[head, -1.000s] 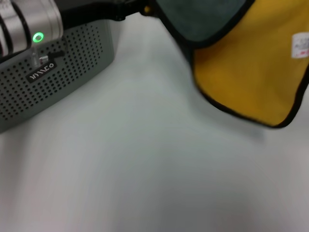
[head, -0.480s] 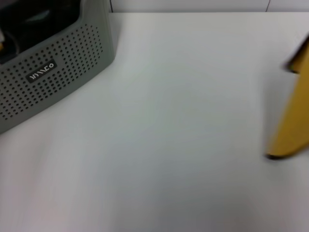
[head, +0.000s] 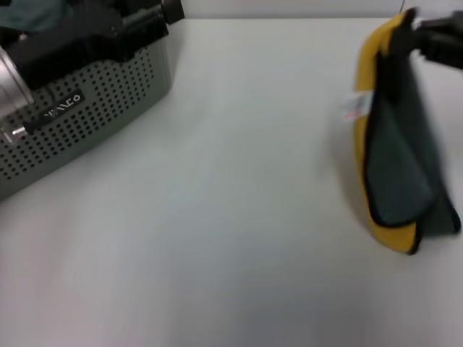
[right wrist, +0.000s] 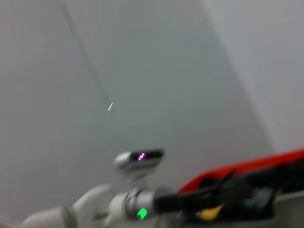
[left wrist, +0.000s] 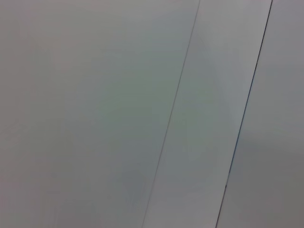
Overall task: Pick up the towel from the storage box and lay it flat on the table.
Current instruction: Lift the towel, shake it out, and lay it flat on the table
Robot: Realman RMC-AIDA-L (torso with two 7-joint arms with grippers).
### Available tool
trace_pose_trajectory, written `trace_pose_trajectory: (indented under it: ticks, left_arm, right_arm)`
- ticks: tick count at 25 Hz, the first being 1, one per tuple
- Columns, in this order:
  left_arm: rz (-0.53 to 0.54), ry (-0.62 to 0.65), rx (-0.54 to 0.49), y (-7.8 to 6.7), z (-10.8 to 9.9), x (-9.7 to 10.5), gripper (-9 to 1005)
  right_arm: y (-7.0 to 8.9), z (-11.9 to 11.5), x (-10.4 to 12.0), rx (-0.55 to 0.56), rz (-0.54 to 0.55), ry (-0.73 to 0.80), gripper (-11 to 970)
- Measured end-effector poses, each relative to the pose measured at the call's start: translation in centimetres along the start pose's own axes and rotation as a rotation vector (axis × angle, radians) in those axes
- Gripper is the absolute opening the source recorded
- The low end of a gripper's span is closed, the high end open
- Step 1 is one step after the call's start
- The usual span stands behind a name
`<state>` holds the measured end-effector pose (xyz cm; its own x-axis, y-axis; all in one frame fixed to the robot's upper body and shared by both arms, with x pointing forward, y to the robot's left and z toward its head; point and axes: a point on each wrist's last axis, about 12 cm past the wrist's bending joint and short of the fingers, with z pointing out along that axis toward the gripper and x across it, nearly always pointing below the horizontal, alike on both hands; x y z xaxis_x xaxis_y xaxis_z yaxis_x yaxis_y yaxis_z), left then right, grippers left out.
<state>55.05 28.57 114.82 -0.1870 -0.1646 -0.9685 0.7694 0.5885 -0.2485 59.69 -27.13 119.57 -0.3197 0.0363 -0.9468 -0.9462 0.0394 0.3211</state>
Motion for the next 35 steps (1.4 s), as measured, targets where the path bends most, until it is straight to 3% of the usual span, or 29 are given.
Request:
trace_pose_trajectory:
  ticks: [3, 5, 10, 18, 23, 30, 35]
  left_arm:
    - [0.002, -0.004, -0.001, 0.0, -0.2, 0.6, 531]
    - [0.0, -0.012, -0.009, 0.0, -0.6, 0.9, 530]
    - [-0.009, -0.016, -0.024, 0.0, -1.3, 1.3, 530]
    - [-0.005, -0.016, -0.016, 0.1, -0.9, 1.5, 528]
    - [-0.006, -0.01, -0.006, 0.0, -0.6, 1.9, 527]
    - [-0.004, -0.007, 0.049, -0.3, 0.4, 2.9, 526]
    - [0.027, -0.01, 0.092, -0.6, -0.1, 2.8, 525]
  right_arm:
    - [-0.2, 1.4, -0.8, -0.051, 0.008, 0.097, 28]
    - [-0.4, 3.3, -2.0, -0.088, -0.014, 0.251, 29]
    - [-0.2, 5.6, -5.1, -0.05, -0.161, 0.475, 31]
    - [3.7, 5.9, -12.9, 0.101, -0.49, 0.726, 35]
    - [5.9, 7.4, -16.7, -0.044, -0.677, 0.827, 37]
    - [7.9, 10.1, -19.2, -0.245, -0.882, 0.904, 41]
    - [9.0, 12.2, -20.6, -0.308, -0.981, 0.955, 43]
